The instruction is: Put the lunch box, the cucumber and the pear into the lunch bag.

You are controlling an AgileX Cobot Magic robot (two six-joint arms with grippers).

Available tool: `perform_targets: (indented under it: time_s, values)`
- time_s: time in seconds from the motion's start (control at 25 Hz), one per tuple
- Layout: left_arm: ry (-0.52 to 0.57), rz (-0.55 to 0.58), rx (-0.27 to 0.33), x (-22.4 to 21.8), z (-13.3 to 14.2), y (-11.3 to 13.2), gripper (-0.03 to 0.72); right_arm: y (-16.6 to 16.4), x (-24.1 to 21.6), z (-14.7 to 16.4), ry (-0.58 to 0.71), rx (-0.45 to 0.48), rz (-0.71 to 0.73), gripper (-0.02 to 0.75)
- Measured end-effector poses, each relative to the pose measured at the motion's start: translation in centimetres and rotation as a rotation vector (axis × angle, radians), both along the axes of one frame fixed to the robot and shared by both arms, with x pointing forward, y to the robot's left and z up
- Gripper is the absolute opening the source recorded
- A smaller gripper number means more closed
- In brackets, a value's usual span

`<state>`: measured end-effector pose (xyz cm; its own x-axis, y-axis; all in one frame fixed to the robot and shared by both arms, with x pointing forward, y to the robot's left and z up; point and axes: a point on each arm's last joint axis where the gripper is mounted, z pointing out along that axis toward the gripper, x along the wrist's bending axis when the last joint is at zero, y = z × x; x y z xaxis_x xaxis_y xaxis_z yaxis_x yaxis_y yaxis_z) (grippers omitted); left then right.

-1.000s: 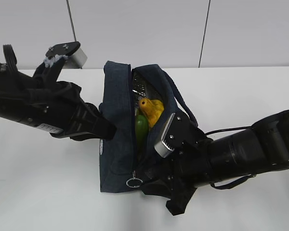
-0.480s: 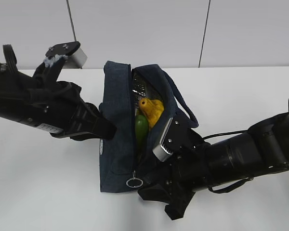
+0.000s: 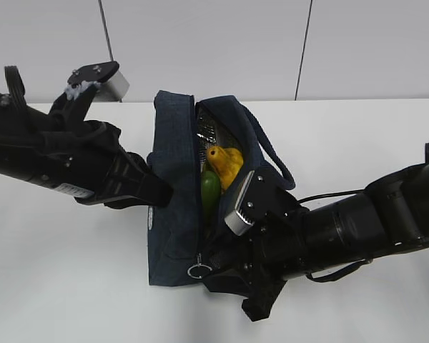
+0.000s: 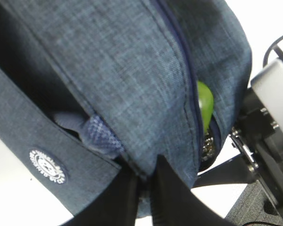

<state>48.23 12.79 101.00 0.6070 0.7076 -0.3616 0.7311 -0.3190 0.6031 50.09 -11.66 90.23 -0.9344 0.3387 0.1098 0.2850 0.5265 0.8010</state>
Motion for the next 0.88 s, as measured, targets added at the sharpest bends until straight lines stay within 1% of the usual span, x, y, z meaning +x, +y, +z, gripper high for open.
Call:
perform_targets:
  time_s: [0.12,0.16,0.28,0.64,0.68,0.88]
  values:
    - [-0.001,-0.001,-0.001,0.0,0.0,0.0,0.003,0.0,0.0,-0.1,-0.007,-0.022,-0.004,0.284]
    - [-0.001,-0.001,-0.001,0.0,0.0,0.0,0.003,0.3,-0.2,-0.2,-0.014,-0.042,0.001,0.284]
    - [0.0,-0.002,-0.001,0.0,0.0,0.0,0.003,0.9,-0.6,-0.2,-0.017,-0.042,0.027,0.284]
    - [0.0,-0.002,-0.001,0.0,0.0,0.0,0.003,1.0,-0.5,-0.1,-0.024,-0.038,0.03,0.284]
    - [0.0,-0.002,-0.001,0.0,0.0,0.0,0.003,1.0,-0.5,-0.1,-0.025,-0.038,0.03,0.28]
    - [0.0,-0.001,-0.002,0.0,0.0,0.0,0.003,1.1,-0.5,0.0,-0.024,-0.032,0.033,0.2]
